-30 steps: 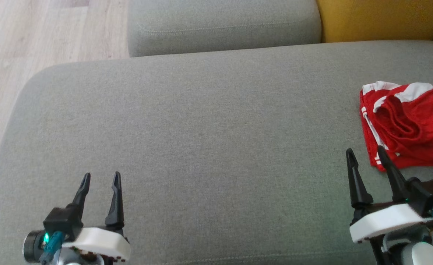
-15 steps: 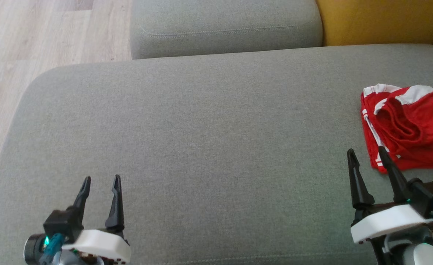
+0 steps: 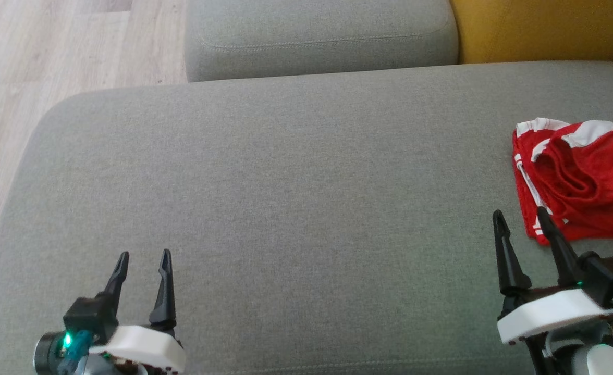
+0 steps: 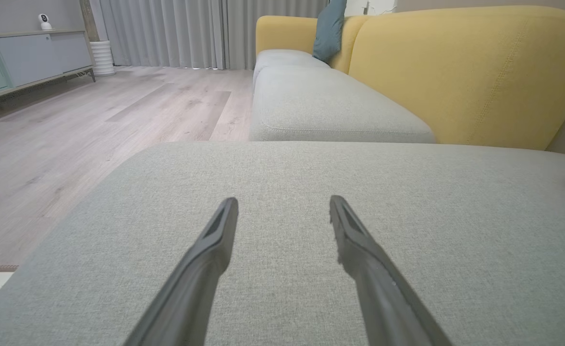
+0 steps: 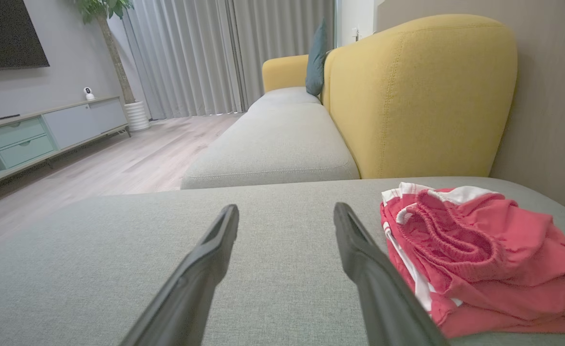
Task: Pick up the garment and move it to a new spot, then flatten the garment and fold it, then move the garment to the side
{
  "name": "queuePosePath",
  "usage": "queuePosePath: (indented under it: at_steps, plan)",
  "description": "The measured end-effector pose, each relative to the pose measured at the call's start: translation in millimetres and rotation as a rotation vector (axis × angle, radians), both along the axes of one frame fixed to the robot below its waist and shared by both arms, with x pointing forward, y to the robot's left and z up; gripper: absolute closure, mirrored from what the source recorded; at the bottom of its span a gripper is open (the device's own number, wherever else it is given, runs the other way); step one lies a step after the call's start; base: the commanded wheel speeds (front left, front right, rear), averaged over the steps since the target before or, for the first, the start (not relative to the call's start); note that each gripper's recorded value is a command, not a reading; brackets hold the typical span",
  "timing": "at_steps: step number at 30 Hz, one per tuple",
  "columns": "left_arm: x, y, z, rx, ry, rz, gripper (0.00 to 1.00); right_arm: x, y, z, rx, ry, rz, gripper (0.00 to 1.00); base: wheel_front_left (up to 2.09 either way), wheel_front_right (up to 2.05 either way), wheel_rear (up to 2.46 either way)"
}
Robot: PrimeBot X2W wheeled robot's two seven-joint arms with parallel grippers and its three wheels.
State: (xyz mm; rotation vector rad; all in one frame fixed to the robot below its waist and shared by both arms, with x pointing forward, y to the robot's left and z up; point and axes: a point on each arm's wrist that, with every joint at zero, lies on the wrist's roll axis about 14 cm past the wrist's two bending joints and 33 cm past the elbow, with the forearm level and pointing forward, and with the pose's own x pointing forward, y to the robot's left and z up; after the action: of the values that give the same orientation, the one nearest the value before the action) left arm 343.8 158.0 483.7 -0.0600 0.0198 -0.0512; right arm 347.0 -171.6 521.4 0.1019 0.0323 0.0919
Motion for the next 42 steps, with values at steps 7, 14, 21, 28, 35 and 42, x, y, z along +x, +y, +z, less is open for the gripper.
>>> queuePosePath:
  at_steps: [7, 14, 21, 28, 35, 42]
  plan:
    - [0, 0, -2, 0.002, 0.007, -0.001, 0.00, 0, 0, 0, 0.000, 0.001, 0.000, 0.00, 0.00, 0.00, 0.00]
    - [-18, -1, -39, -0.026, 0.134, 0.015, 1.00, -10, 1, -36, 0.031, 0.114, -0.001, 1.00, 0.00, 0.00, 0.00]
    - [-18, 2, -42, -0.105, 0.162, 0.034, 1.00, -10, 1, -38, 0.117, 0.120, -0.007, 1.00, 0.00, 0.00, 0.00]
    - [-16, 4, -44, -0.185, 0.185, 0.050, 1.00, -9, 1, -40, 0.204, 0.128, -0.013, 1.00, 0.00, 0.00, 0.00]
    - [-14, 9, -45, -0.265, 0.200, 0.073, 1.00, -8, 1, -41, 0.287, 0.133, -0.021, 1.00, 0.00, 0.00, 0.00]
    - [-10, 11, -45, -0.360, 0.215, 0.090, 1.00, -7, 0, -43, 0.384, 0.139, -0.031, 1.00, 0.00, 0.00, 0.00]
